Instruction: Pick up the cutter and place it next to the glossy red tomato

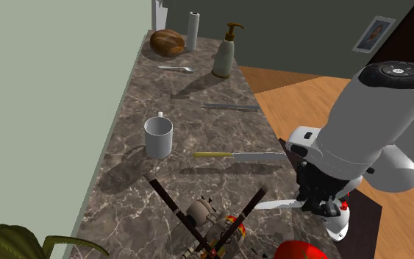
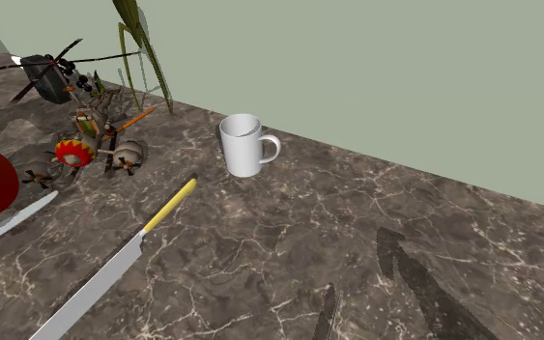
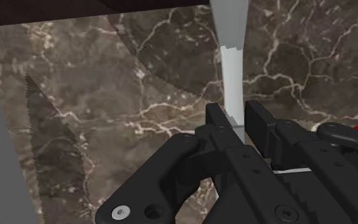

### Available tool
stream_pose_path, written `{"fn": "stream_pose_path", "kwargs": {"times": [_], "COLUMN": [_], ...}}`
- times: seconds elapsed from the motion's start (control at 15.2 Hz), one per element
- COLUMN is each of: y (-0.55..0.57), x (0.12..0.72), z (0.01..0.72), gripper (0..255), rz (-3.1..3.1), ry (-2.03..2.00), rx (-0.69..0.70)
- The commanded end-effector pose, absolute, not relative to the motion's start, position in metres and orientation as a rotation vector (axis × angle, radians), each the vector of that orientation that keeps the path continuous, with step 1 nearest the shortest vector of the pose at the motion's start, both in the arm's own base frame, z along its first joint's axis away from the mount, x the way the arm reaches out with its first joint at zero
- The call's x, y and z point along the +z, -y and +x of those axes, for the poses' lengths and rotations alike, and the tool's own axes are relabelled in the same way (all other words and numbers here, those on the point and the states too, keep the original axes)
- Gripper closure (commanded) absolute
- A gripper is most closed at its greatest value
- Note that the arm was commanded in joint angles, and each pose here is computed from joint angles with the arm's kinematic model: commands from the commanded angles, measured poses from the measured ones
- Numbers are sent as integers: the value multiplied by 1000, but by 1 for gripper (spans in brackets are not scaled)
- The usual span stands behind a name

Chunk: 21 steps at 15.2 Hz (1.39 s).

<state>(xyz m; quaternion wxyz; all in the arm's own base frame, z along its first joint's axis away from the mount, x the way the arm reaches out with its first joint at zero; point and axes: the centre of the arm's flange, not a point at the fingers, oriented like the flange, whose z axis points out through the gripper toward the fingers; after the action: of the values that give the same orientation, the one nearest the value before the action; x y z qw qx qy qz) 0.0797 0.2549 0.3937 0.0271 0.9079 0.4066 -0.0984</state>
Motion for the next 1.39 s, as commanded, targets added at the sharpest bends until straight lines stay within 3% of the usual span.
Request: {"fn": "stream_pose_path", "kwargs": {"times": [0.0, 0.46, 0.99, 1.06, 1.32], "y": [-256, -256, -256, -256, -256], "x": [383, 346, 346, 346, 346], "z": [79, 79, 79, 79, 79], "gripper": [255, 255, 255, 0, 0], "rz": [2804, 2804, 2804, 2804, 2804], "ry": [-1256, -1256, -1256, -1256, -1256], "rx": [-303, -303, -303, -303, -303]}}
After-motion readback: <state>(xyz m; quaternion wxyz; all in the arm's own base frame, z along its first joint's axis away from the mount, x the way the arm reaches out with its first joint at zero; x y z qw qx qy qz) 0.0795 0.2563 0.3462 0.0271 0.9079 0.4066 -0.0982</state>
